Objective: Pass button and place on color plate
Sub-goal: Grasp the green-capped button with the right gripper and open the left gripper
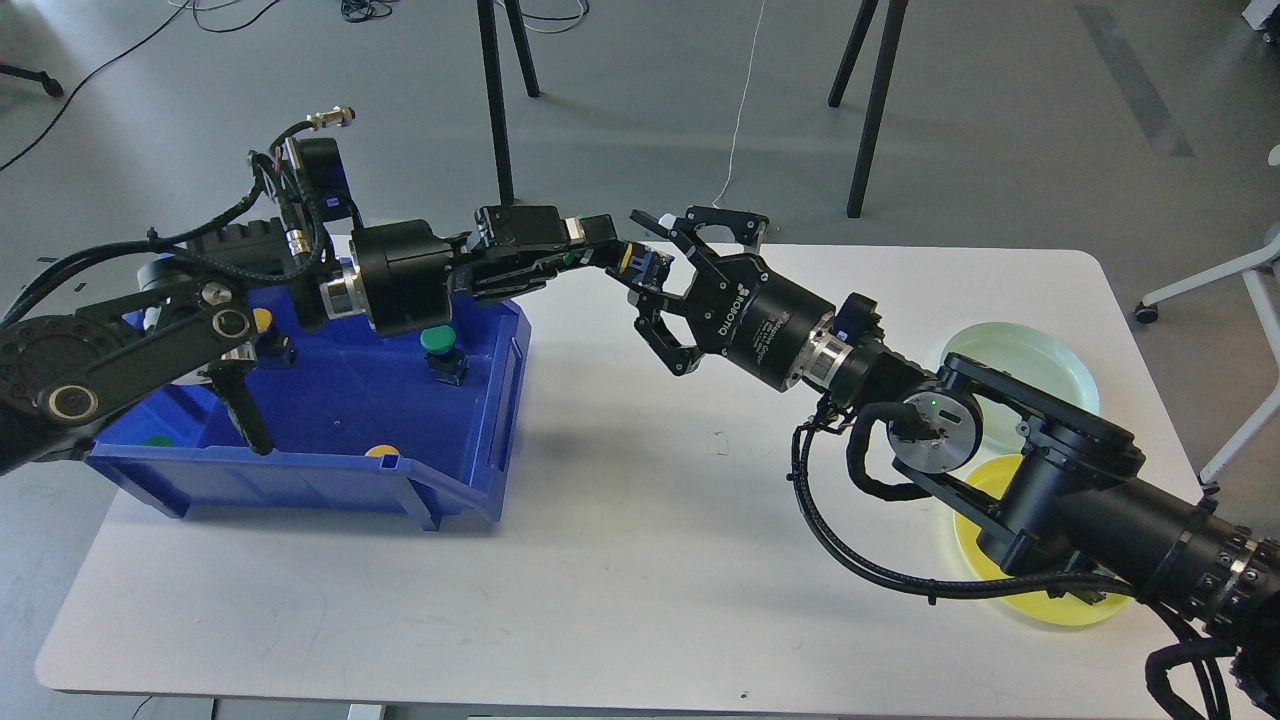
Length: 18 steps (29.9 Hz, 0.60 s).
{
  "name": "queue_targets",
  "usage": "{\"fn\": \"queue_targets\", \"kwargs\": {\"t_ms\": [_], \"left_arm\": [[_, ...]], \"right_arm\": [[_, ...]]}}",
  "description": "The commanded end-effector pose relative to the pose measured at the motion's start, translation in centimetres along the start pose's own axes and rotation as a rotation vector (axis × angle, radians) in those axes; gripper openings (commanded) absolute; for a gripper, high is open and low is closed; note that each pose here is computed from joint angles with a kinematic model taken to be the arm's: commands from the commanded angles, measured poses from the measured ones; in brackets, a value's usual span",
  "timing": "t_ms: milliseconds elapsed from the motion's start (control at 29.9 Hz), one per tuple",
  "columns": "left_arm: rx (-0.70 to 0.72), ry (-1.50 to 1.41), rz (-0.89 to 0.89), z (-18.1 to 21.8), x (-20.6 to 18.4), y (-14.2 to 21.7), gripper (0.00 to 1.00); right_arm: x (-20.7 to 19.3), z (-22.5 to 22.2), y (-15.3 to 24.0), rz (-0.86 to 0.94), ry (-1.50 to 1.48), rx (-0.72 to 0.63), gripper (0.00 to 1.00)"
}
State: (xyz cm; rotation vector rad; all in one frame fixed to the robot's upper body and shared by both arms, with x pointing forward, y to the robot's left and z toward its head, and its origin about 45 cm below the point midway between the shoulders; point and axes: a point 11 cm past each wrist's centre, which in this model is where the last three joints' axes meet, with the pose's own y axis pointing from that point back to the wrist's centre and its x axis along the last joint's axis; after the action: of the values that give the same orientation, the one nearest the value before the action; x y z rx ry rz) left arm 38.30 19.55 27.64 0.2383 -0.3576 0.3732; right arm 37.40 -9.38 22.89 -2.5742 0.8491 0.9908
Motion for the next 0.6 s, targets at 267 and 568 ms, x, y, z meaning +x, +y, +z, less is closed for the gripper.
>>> {"fn": "queue_targets", "kwargs": {"t_ms": [267,568], "left_arm": [[-0.003,0.001,0.000,0.0,-0.1,0.0,0.13],[-0.004,0.002,-0.001,0.0,-0.1,-0.1,0.13]], "right_arm": [[-0.8,0.0,1.4,-0.098,-0.024,0.006,0.97],[-1.2,0.5,1.6,-0.109,-0.030,0.004,0.18]]}}
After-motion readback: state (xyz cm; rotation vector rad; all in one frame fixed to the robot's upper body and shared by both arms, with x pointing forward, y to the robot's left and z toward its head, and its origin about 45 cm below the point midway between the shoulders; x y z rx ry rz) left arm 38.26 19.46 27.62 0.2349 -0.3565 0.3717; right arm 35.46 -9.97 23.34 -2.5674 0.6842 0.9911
